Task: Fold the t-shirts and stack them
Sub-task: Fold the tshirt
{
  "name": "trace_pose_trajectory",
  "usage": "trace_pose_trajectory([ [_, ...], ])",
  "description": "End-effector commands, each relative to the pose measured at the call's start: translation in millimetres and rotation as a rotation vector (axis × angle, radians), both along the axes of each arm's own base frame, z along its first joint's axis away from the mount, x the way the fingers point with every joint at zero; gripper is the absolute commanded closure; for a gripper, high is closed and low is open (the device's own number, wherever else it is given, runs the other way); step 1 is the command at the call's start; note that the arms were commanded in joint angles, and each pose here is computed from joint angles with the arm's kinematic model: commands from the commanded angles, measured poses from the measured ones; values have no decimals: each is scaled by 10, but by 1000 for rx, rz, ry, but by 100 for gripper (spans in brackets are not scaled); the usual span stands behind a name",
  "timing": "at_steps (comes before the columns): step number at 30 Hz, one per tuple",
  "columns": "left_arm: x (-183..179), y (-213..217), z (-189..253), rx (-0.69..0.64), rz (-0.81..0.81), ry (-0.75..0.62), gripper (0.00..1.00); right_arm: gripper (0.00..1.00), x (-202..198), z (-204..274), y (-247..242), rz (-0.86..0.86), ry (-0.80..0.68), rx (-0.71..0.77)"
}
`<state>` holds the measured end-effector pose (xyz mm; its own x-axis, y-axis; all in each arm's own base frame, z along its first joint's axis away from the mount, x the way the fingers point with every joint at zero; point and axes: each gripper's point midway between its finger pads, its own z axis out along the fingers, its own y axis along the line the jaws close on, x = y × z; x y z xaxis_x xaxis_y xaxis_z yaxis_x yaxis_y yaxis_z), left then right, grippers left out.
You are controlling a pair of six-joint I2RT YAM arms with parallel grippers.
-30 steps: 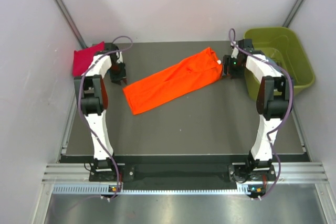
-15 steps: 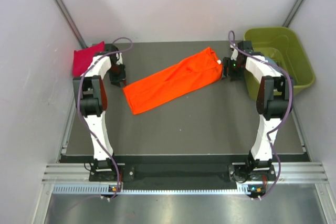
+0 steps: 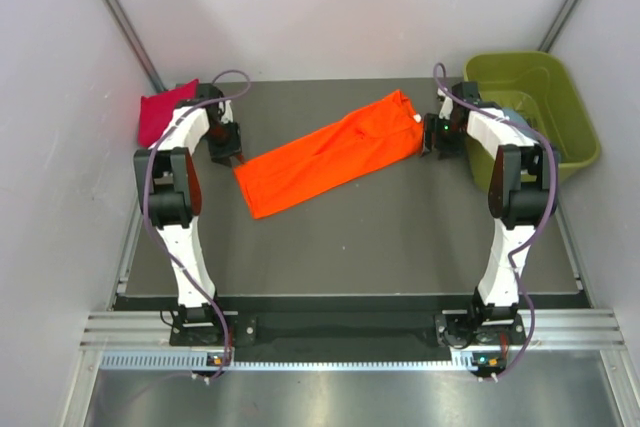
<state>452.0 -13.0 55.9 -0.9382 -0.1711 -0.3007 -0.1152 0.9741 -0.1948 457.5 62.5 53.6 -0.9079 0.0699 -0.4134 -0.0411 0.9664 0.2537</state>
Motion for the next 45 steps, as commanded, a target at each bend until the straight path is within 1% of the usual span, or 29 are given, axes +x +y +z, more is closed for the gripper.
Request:
trace_pose_trajectory([
  [1,-42,6,-50,-8,9,22,54,38,57,155,-18,5,-54,-11],
  [3,-39,10,-79,-6,7,26,55,38,77,134,-23,4,-57,-14],
  [6,-45,20,-122,4,5,35,64,38,132,52,2,0,-51,0],
  [7,-54,26,-133,3,8,40,71,38,136,-51,13,-4,-28,6],
  [9,-76,33,-153,7,8,46,80,38,221,-71,1,-13,-37,4],
  [10,-86,38,-147,10,9,46,83,38,244,-165,0,-18,-23,0],
  [11,-98,35,-153,9,7,49,89,38,267,-188,-17,-23,-20,-6],
  [13,-111,33,-158,12,7,51,93,38,350,-241,-28,-26,-22,-17],
  [14,-119,33,-160,12,7,52,97,37,364,-251,-29,-27,-21,-18],
  [16,-120,39,-146,16,5,49,100,37,422,-259,-30,-34,-25,-14],
  [19,-137,54,-112,22,-1,43,100,37,490,-272,-18,-41,-35,-10],
  [20,-165,53,-121,22,-2,51,100,38,516,-267,-12,-40,-40,-12],
  [21,-176,46,-74,22,-4,44,100,42,525,-296,-14,-41,-37,-13],
  [22,-188,47,-55,20,-4,43,100,52,546,-302,-18,-44,-41,-15],
  [23,-222,31,-52,15,-7,49,100,58,582,-275,-32,-47,-52,-18],
  [24,-244,12,10,2,-9,40,100,71,605,-308,-35,-46,-53,-25],
  [26,-311,-15,28,-5,-13,48,100,83,694,-270,-46,-47,-77,-28],
  [28,-362,-42,83,-11,-15,43,100,90,767,-291,-22,-41,-88,-25],
  [29,-406,-62,74,-14,-19,51,100,91,857,-218,-10,-40,-114,-23],
  [31,-454,-84,107,-11,-24,48,100,94,941,-232,29,-32,-127,-22],
  [32,-469,-103,118,-8,-29,47,100,95,1052,-131,53,-32,-162,-17],
  [34,-492,-138,175,-9,-37,36,100,96,1145,-131,82,-28,-181,-17],
  [35,-525,-162,171,-12,-43,40,100,96,1245,-29,88,-30,-216,-14],
  [39,-637,-233,207,-21,-53,41,100,99,1443,-21,105,-46,-258,-6],
  [40,-672,-335,210,-22,-80,43,100,100,1490,2,109,-49,-273,-3],
  [45,-840,-491,180,-27,-121,70,100,100,1745,128,208,-59,-346,38],
])
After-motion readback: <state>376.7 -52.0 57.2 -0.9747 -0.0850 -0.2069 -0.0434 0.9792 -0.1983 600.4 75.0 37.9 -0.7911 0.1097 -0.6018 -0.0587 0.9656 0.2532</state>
